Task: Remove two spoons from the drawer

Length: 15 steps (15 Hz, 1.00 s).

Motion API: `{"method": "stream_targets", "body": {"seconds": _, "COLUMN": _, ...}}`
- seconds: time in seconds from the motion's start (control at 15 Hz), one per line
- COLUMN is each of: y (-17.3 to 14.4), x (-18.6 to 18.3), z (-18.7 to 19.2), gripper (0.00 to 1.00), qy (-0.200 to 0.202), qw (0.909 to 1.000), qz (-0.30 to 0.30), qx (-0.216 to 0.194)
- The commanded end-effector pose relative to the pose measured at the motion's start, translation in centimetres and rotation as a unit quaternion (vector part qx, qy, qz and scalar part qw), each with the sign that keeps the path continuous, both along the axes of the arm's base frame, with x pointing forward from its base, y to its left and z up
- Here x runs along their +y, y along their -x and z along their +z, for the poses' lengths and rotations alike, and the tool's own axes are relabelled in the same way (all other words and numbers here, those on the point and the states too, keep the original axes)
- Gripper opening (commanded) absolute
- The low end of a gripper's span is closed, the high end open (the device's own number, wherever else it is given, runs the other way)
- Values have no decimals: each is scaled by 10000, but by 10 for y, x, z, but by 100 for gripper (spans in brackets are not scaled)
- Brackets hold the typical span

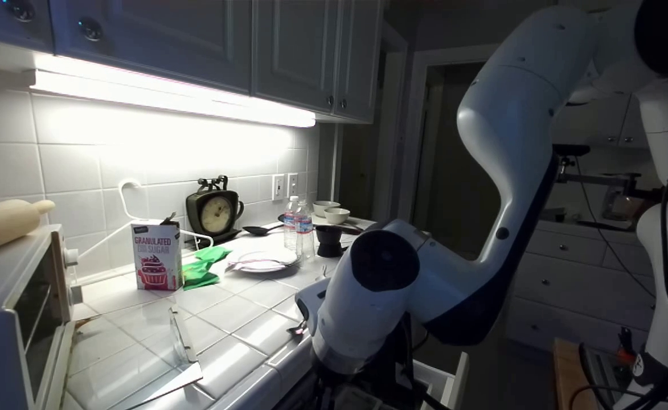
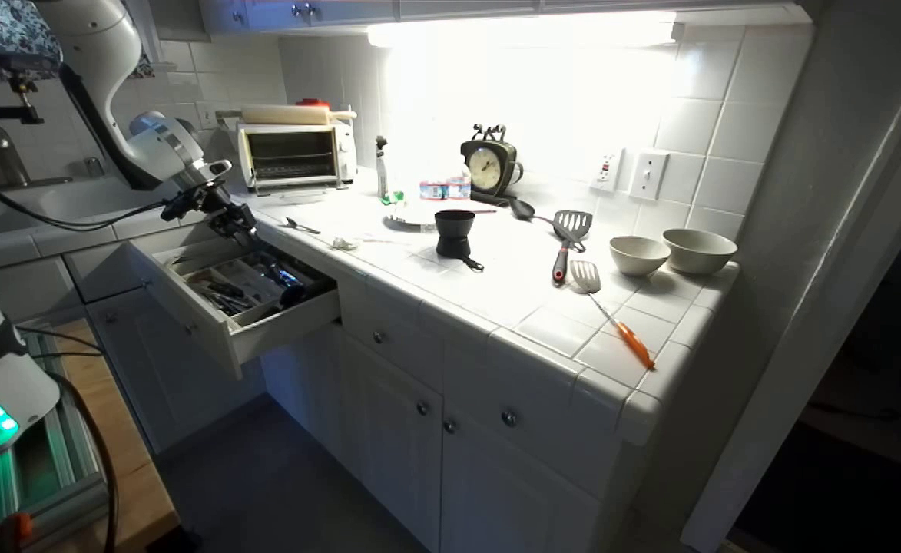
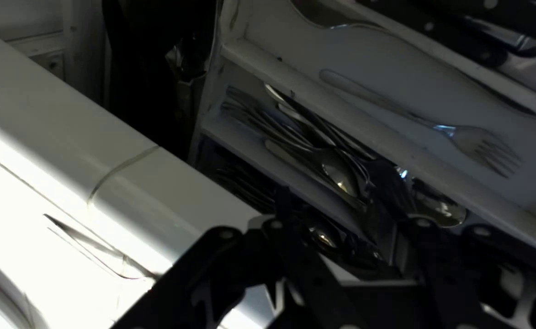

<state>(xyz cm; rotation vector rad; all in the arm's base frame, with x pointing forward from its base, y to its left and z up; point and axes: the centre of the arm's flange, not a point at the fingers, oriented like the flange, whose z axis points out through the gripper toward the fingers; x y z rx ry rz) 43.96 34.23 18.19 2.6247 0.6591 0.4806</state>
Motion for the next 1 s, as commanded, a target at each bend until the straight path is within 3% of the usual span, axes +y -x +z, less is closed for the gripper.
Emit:
{"method": "stream_targets", "body": {"seconds": 0.0, "y": -9, "x": 6, "z": -20, "gripper": 31, "qy": -51, "qw": 9999, "qz": -85, "qx": 18}}
{"method": "stream_targets", "body": {"seconds": 0.2, "y": -15, "x": 8, "z": -33, "gripper": 34, "qy": -224, "qw": 9995, "qz": -208, "qx": -100}}
{"method": "stream_targets", "body": {"seconds": 0.4, "y": -23, "x": 11, "z": -48, "gripper": 52, "qy": -371, "qw": 9989, "qz": -169, "qx": -241}}
{"method": "stream_targets", "body": {"seconds": 0.53, "y": -28, "x": 11, "z": -59, "gripper": 57, "qy": -404, "qw": 9984, "qz": -108, "qx": -380}}
{"method": "stream_targets", "body": {"seconds": 0.67, "y": -31, "x": 13, "z": -69, "gripper": 50, "qy": -401, "qw": 9979, "qz": -63, "qx": -495}}
{"method": "stream_targets", "body": {"seconds": 0.93, "y": -32, "x": 17, "z": -88, "gripper": 51, "qy": -398, "qw": 9968, "qz": -30, "qx": -692}}
